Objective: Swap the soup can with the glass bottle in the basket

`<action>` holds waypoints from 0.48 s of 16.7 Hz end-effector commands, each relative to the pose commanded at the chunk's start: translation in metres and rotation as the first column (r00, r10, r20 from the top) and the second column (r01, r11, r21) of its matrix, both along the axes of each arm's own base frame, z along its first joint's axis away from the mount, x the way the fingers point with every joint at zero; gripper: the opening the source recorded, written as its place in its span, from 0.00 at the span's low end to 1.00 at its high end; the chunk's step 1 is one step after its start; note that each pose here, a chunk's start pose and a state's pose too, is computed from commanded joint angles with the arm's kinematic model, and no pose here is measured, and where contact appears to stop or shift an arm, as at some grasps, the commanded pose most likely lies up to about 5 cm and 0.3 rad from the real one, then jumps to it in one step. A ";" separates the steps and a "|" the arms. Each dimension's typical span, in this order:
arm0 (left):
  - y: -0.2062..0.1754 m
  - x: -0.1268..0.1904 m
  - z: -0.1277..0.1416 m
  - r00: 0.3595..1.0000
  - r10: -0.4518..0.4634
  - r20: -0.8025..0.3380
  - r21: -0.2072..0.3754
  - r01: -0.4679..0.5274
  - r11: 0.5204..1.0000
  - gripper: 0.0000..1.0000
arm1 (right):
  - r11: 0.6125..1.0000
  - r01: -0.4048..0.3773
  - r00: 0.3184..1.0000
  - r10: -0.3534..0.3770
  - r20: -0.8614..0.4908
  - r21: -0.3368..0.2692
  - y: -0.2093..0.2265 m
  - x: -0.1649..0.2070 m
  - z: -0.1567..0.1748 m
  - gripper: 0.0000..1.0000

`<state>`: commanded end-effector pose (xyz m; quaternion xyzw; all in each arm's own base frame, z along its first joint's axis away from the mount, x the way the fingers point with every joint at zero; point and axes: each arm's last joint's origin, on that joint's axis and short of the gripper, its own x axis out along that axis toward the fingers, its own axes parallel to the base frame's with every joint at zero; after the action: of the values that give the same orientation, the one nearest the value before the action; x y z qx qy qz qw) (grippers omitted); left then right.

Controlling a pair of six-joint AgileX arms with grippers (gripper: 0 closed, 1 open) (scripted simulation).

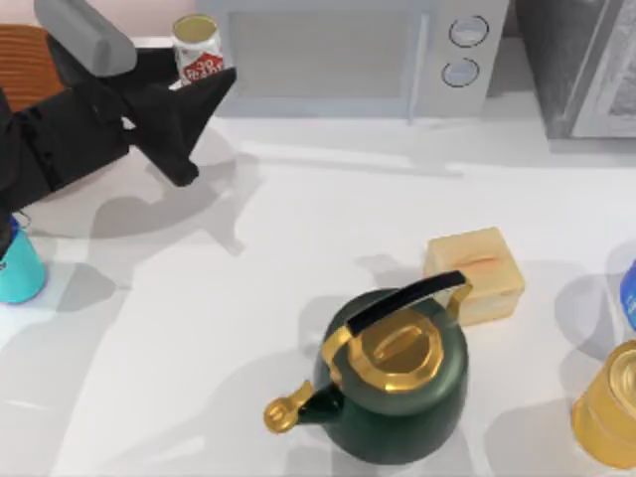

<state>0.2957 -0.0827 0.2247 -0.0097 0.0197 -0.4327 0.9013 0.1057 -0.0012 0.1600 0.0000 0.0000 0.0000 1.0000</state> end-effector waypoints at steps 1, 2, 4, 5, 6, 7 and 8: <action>-0.005 0.009 -0.005 1.000 -0.031 -0.002 -0.001 0.031 1.000 0.00 | 1.000 0.000 1.000 0.000 0.000 0.000 0.000 0.000 0.000 1.00; -0.009 0.017 -0.011 0.998 -0.062 -0.003 -0.002 0.062 0.998 0.00 | 1.000 0.000 1.000 0.000 0.000 0.000 0.000 0.000 0.000 1.00; -0.022 0.033 -0.021 0.990 -0.139 0.018 -0.004 0.139 0.990 0.00 | 1.000 0.000 1.000 0.000 0.000 0.000 0.000 0.000 0.000 1.00; -0.028 0.041 -0.026 0.983 -0.179 0.032 -0.003 0.179 0.984 0.00 | 1.000 0.000 1.000 0.000 0.000 0.000 0.000 0.000 0.000 1.00; -0.035 0.048 -0.031 0.975 -0.219 0.045 -0.001 0.219 0.976 0.00 | 1.000 0.000 1.000 0.000 0.000 0.000 0.000 0.000 0.000 1.00; -0.042 0.055 -0.039 0.965 -0.256 0.054 0.000 0.256 0.967 0.00 | 1.000 0.000 1.000 0.000 0.000 0.000 0.000 0.000 0.000 1.00; -0.048 0.061 -0.047 0.955 -0.291 0.061 0.002 0.291 0.957 0.00 | 1.000 0.000 1.000 0.000 0.000 0.000 0.000 0.000 0.000 1.00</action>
<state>0.3566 -0.1306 0.1778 0.0033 -0.0078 -0.5608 0.8279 0.1057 -0.0012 0.1600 0.0000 0.0000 0.0000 1.0000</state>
